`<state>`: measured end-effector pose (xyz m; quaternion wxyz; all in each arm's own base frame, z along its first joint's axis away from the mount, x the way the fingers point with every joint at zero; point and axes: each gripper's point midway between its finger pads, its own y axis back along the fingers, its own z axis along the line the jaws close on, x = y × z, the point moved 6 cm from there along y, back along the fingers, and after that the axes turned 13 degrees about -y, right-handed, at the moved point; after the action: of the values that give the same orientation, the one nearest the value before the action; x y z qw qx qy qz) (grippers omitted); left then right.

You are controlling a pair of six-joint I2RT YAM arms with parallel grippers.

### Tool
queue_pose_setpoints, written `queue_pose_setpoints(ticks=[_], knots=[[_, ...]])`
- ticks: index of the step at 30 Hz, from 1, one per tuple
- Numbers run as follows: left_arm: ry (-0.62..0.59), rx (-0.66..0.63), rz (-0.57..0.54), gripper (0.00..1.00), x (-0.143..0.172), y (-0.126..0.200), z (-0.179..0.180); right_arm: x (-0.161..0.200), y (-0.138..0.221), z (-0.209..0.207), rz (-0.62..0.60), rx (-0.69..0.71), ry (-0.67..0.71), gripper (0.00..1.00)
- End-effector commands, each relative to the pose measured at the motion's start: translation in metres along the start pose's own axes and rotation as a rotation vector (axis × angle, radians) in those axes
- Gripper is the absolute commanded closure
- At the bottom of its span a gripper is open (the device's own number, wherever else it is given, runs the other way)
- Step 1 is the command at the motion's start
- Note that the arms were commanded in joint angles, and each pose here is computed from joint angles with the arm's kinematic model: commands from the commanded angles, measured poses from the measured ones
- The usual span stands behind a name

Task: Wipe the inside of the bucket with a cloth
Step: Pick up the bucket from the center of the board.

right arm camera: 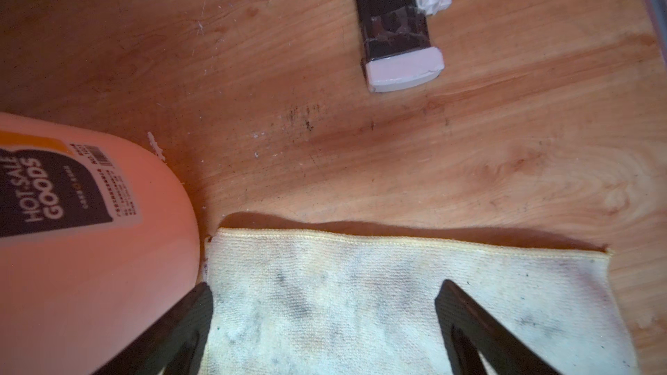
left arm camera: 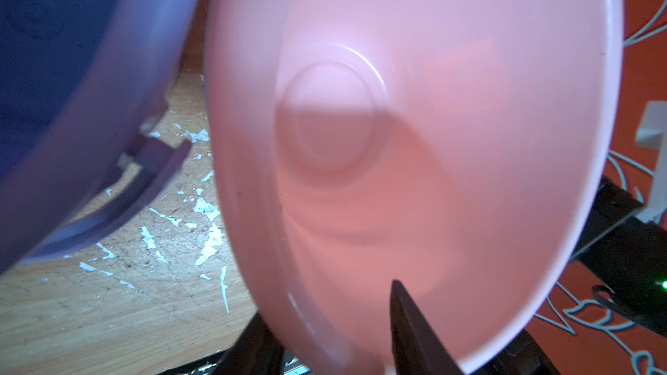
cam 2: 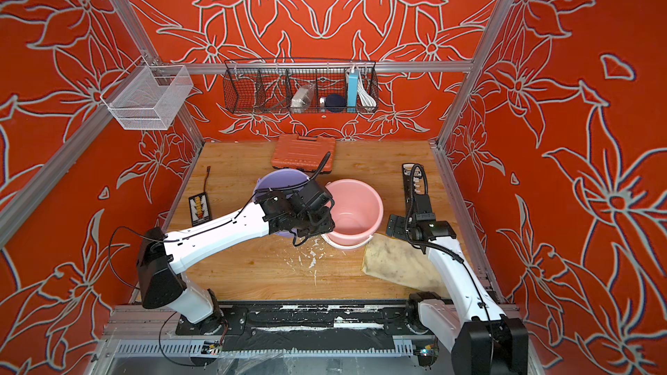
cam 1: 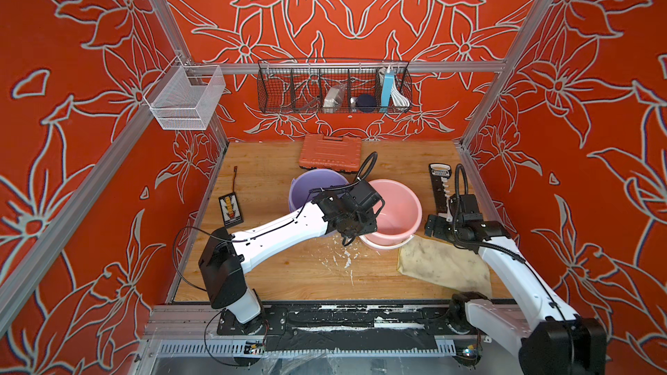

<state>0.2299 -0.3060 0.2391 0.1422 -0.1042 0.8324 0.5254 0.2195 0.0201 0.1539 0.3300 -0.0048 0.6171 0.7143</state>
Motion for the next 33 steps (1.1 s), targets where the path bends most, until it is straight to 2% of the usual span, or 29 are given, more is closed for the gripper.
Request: queue_pose_setpoints(ticks=[1,4,7,9,12,16,21,29,33], knots=[[0.001,-0.019,0.006,0.57,-0.004,-0.003,-0.002,0.004,-0.007,0.000,0.029,0.004,-0.022,0.02],[0.001,-0.014,0.020,0.64,-0.005,-0.010,-0.004,0.005,-0.010,0.000,0.053,0.003,-0.025,0.02],[0.001,-0.017,0.035,0.66,-0.004,-0.016,-0.005,0.006,-0.010,0.000,0.064,0.002,-0.029,0.02],[-0.001,-0.030,0.046,0.72,-0.003,-0.021,-0.003,0.007,-0.009,0.001,0.063,-0.002,-0.029,0.02],[0.004,-0.034,0.054,0.73,-0.004,-0.026,-0.001,0.007,-0.009,0.001,0.063,-0.006,-0.032,0.02],[0.010,-0.029,0.053,0.81,-0.009,-0.027,0.001,0.009,-0.011,0.000,0.074,0.001,-0.031,0.02],[-0.015,-0.043,0.033,1.00,-0.023,-0.017,-0.001,0.011,-0.014,-0.001,0.095,0.010,-0.037,0.02],[-0.061,-0.042,0.014,1.00,-0.052,0.000,-0.004,0.013,-0.009,-0.010,0.092,0.078,-0.045,0.02],[-0.070,-0.025,-0.017,1.00,-0.068,0.016,-0.001,0.017,-0.017,-0.010,0.158,0.099,-0.063,0.02]])
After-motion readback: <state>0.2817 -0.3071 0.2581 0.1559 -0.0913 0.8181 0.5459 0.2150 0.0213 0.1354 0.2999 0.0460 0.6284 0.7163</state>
